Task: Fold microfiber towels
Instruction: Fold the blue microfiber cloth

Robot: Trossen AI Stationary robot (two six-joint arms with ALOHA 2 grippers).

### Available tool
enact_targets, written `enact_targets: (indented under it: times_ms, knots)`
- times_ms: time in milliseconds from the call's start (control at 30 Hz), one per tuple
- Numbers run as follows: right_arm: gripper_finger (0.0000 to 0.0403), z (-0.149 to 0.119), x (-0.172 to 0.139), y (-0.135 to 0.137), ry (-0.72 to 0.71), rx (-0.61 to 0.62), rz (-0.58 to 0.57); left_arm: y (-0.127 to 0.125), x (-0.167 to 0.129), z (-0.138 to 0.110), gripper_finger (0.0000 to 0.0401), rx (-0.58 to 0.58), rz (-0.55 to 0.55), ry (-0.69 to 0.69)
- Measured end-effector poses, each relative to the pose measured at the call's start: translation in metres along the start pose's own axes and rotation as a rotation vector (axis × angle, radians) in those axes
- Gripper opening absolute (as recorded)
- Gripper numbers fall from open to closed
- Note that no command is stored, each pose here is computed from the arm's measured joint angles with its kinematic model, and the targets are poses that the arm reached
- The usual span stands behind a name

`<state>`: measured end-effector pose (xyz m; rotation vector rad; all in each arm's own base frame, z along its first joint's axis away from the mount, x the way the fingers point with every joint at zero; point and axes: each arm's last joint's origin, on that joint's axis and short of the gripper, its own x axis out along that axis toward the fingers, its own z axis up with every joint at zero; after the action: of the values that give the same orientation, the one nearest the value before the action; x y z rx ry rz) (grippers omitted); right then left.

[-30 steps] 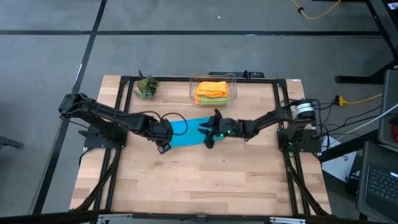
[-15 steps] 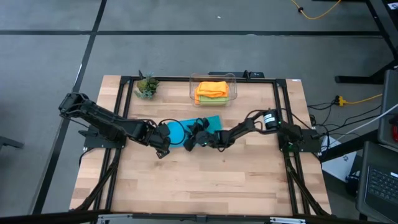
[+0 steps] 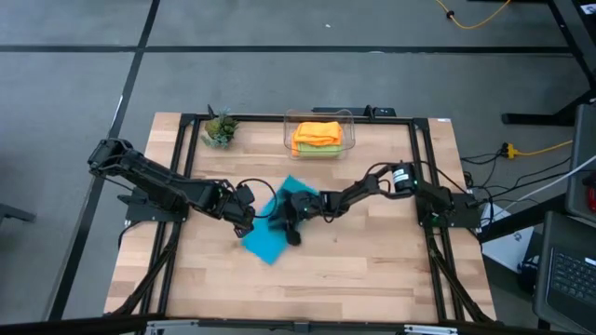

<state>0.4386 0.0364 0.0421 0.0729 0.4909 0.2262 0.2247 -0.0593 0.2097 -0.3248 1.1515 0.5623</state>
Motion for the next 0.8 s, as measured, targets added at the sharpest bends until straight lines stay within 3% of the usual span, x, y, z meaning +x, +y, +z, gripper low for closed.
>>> enact_targets:
  times_ms: [200,400,533,633,733,800]
  knots:
    - [0.0131,-0.003,-0.007,-0.006,0.005,-0.106,0.414,0.0,0.0,0.0,0.0104,-0.001,0.0,0.0]
    - [0.0131,0.014,-0.019,-0.016,0.013,0.06,0.543,0.0,0.0,0.0,0.0104,-0.002,-0.002,-0.002]
    - [0.0131,0.036,-0.033,-0.012,0.031,0.175,0.539,0.0,0.0,0.0,0.0104,-0.002,-0.004,-0.004]
    - [0.0131,0.064,-0.048,-0.007,-0.011,0.169,0.505,-0.001,0.0,0.001,0.0104,-0.003,-0.006,-0.006]
    - [0.0131,0.081,-0.06,0.002,-0.017,0.137,0.322,-0.001,0.0,0.001,0.0104,-0.006,-0.011,-0.011]
    - [0.0131,0.082,-0.065,0.011,0.016,0.126,0.114,-0.001,0.0,0.001,0.0104,-0.007,-0.013,-0.015]
